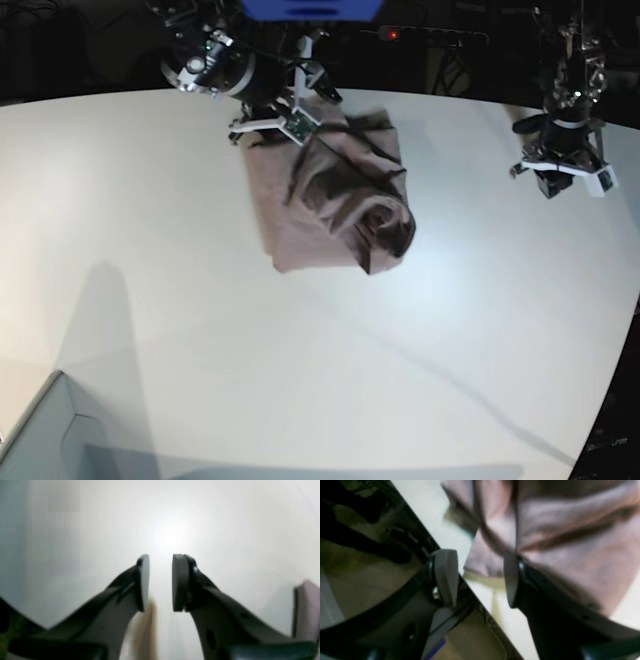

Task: Layout the t-shirt on the table in an organized manner, then fold the t-shirt properly
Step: 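Grasp the shirt edge beside the fold with the right gripper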

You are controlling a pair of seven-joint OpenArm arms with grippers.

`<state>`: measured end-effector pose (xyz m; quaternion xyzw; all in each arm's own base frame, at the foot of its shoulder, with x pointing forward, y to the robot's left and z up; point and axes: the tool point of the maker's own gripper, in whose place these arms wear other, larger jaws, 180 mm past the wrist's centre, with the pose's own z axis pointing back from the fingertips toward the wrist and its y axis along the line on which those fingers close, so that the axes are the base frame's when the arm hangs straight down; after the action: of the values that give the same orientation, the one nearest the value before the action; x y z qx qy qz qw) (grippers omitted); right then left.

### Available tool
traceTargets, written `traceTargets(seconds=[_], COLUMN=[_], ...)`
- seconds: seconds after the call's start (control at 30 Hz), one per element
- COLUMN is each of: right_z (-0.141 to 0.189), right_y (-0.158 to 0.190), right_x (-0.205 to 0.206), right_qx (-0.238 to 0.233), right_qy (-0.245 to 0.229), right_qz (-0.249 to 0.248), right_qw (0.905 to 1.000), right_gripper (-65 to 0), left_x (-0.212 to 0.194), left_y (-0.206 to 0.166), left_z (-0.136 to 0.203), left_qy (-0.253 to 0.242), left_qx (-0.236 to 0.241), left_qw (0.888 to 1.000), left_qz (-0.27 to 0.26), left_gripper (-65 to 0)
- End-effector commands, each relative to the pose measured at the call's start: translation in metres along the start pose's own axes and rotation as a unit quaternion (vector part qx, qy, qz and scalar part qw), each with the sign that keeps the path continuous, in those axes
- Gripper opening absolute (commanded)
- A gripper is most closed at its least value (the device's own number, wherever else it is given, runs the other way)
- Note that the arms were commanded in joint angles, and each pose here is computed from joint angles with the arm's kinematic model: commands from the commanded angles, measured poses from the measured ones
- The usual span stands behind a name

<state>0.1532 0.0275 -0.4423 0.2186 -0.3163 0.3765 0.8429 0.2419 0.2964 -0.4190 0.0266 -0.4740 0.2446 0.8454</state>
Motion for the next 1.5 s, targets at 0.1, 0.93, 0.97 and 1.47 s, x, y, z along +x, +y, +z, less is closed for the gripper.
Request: traceTargets(seconds=[0.1, 0.93, 0.97, 1.47], right_z=[-0.003, -0.028, -0.029, -0.001], right_y=[0.003, -0.014, -0.014, -0.024], right_x=[0.005, -0.004, -0.007, 0.048], right_qx=[0.005, -0.007, -0.005, -0.039], right_qy=[-0.016, 0.007, 0.01, -0.064], right_qz=[-0.012, -0.033, -0.035, 0.001], right_qw=[0.9998, 0.9994, 0.9993, 0.9972], right_gripper=[-35.1, -44.3, -48.8, -65.0], left_x=[0.02, 0.017, 0.017, 0.019], left_y=[0.008, 0.019, 0.019, 0.027], left_z=[0.002, 0.004, 0.004, 0.006], left_qy=[-0.028, -0.025, -0.026, -0.029], left_qx=[0.005, 0.019, 0.019, 0.027], left_qw=[1.0, 1.0, 0.999, 0.999], left_qz=[-0.004, -0.002, -0.002, 0.001], left_gripper=[-49.8, -49.8, -49.8, -49.8])
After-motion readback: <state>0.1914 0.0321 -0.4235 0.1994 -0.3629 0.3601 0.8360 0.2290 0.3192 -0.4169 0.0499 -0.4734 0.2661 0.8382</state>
